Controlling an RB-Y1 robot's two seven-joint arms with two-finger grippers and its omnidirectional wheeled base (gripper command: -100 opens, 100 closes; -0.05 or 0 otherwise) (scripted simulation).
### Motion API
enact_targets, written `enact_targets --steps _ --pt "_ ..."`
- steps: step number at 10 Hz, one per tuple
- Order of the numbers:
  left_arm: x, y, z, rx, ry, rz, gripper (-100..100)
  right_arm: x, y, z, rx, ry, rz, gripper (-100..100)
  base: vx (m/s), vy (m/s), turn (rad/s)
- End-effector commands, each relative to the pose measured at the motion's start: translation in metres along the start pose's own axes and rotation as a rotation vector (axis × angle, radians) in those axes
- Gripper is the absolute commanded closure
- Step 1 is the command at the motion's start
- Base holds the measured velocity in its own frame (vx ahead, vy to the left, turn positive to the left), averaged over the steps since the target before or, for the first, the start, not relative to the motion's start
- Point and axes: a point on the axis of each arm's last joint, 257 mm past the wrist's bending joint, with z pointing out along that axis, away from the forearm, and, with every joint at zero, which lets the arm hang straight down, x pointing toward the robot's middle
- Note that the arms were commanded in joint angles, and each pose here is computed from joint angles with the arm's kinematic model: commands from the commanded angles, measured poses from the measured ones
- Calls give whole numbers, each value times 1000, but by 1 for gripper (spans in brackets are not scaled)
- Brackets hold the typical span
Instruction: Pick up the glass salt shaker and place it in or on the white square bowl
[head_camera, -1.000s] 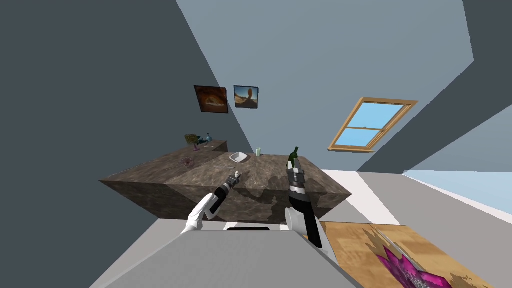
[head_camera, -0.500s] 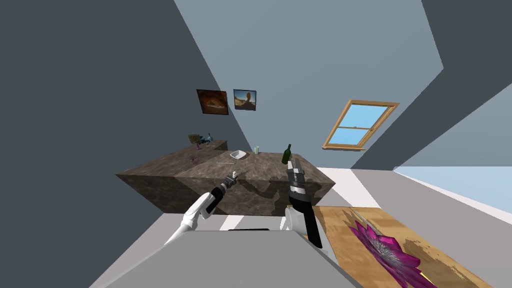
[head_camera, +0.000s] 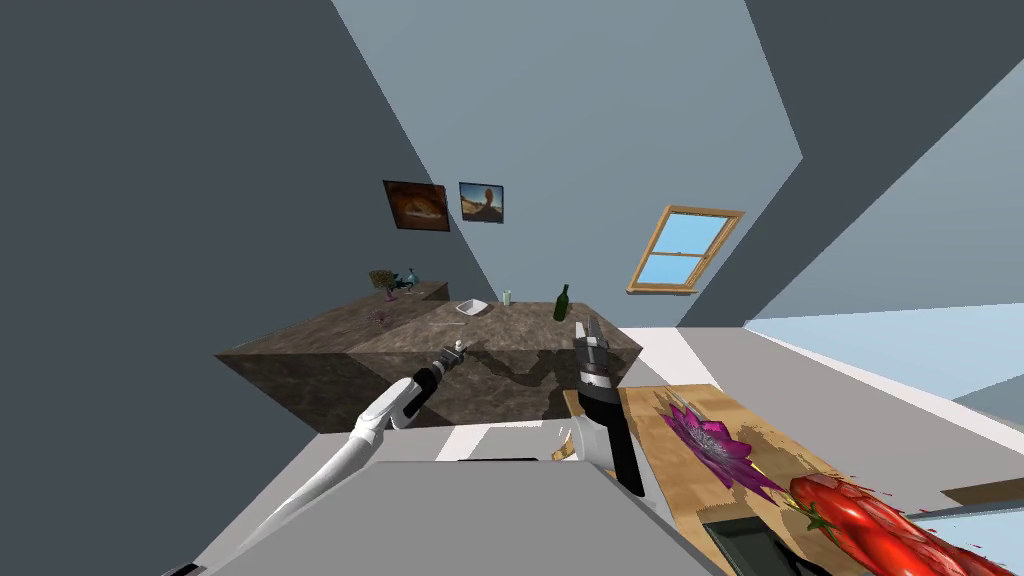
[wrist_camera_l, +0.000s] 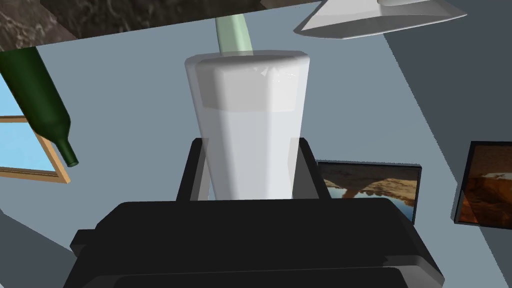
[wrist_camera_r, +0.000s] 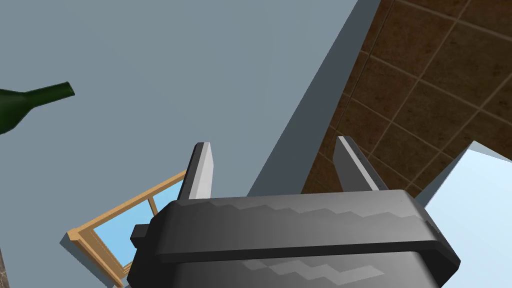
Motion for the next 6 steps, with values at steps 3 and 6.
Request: enact_targets --steps 3,6 --pt "-7 57 -4 -90 16 56 100 0 0 0 0 0 0 0 -48 53 -247" --pt "-19 116 -8 -191 21 77 100 0 0 0 0 0 0 0 -19 91 -310"
